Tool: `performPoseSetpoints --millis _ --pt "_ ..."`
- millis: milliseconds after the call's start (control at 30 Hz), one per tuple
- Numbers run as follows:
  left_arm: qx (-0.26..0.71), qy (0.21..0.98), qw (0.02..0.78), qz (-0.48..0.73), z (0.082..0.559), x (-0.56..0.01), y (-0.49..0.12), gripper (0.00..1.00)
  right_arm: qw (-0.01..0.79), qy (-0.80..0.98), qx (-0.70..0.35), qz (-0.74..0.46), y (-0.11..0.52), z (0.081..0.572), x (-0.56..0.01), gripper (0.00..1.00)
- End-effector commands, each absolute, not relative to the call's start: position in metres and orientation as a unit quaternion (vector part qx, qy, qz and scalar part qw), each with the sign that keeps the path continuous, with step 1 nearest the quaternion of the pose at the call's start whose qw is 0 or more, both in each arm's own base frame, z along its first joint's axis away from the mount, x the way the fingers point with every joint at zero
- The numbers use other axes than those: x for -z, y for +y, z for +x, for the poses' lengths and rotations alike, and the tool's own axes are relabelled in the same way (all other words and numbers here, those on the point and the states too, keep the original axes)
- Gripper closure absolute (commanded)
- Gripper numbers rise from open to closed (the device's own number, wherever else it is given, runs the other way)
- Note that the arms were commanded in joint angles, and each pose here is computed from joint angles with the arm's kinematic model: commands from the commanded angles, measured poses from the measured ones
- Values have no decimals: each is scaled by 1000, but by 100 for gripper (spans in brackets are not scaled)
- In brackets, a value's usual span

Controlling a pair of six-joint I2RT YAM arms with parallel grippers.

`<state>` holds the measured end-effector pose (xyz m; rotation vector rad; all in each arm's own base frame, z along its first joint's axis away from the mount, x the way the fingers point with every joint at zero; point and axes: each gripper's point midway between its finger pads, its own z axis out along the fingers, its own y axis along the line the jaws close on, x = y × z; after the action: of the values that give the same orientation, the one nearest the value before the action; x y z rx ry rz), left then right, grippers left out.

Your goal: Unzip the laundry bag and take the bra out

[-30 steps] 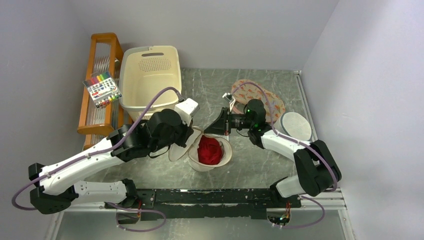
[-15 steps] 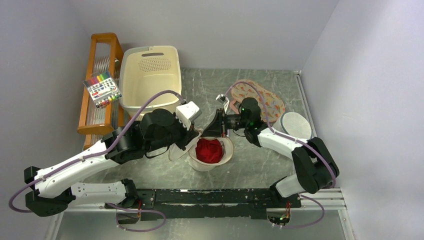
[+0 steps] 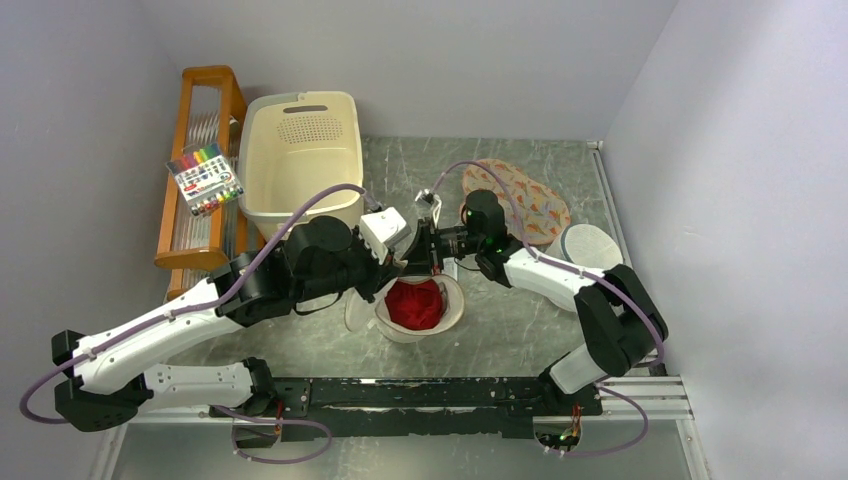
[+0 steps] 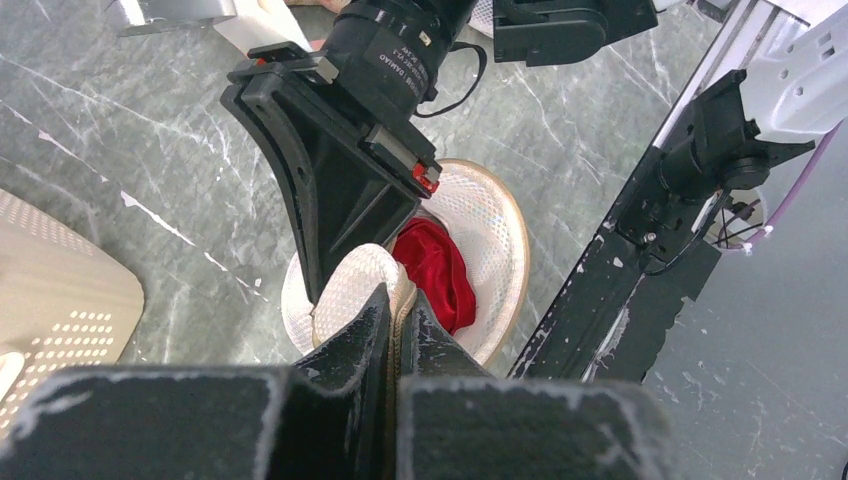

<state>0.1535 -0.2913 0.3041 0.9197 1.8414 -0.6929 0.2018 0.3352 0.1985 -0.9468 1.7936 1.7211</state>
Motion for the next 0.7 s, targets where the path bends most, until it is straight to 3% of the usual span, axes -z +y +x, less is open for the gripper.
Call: performPoseSetpoints --millis 0,267,400,600,667 --pt "370 667 543 351 152 -381 -315 93 226 669 -620 -342 341 202 -187 100" --pt "323 714 563 263 172 -368 -282 93 238 706 -605 -281 319 225 -175 99" --pt "257 766 558 191 188 -337 -252 93 266 748 -561 -234 290 248 -167 80" --pt "259 795 534 128 186 -310 -238 93 313 822 -418 -227 250 259 -162 38" --pt "252 801 532 107 188 -305 -233 93 335 838 -371 -218 234 264 -162 29"
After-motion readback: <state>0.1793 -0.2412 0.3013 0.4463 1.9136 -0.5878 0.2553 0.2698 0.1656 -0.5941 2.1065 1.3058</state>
